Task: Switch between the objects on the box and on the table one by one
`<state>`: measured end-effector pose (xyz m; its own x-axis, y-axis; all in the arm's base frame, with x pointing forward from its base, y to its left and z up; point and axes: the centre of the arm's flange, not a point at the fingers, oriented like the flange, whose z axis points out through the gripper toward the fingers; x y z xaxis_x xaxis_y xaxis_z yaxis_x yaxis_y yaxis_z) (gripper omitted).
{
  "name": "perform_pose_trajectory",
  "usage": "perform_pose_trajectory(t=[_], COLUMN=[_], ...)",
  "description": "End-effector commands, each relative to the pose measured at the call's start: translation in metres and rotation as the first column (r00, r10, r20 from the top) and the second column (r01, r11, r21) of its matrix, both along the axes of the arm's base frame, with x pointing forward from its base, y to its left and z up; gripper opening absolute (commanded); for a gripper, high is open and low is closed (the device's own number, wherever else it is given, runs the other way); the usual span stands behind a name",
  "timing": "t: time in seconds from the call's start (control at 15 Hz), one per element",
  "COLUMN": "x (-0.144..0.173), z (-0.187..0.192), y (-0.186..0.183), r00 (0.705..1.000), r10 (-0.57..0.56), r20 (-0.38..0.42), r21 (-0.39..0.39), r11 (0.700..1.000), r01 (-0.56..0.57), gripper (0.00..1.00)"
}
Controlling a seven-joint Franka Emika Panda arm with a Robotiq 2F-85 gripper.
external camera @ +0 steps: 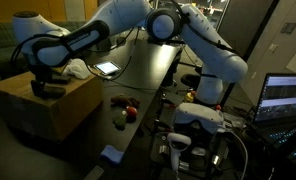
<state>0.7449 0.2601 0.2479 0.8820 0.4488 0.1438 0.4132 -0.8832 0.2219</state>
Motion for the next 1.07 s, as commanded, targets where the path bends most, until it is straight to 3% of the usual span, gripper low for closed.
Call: perform_pose_trajectory(t=[0.0,0.47,0.53,0.6,0.93,1.0], x=[-0.005,-0.002,-0.002,-0.002,-0.007,-0.008], z=[0.001,-0.009,-0.008,-0.008,0.002,0.006], y=[-0.009,-0.023,-0.024,-0.024,-0.02,-0.021], r00=[1.0,0.999,0.998,0.997,0.99,0.989], r10=[-0.002,0.002,0.01,0.018,0.066,0.073], r20=[-0.01,-0.054,-0.061,-0.069,-0.122,-0.126], r21=[0.004,0.02,0.027,0.035,0.085,0.087], r11=[1.0,1.0,1.0,0.999,0.995,0.994], r01=[0.002,-0.001,-0.008,-0.015,-0.056,-0.062], gripper=[1.0,1.0,0.76,0.74,0.35,0.34])
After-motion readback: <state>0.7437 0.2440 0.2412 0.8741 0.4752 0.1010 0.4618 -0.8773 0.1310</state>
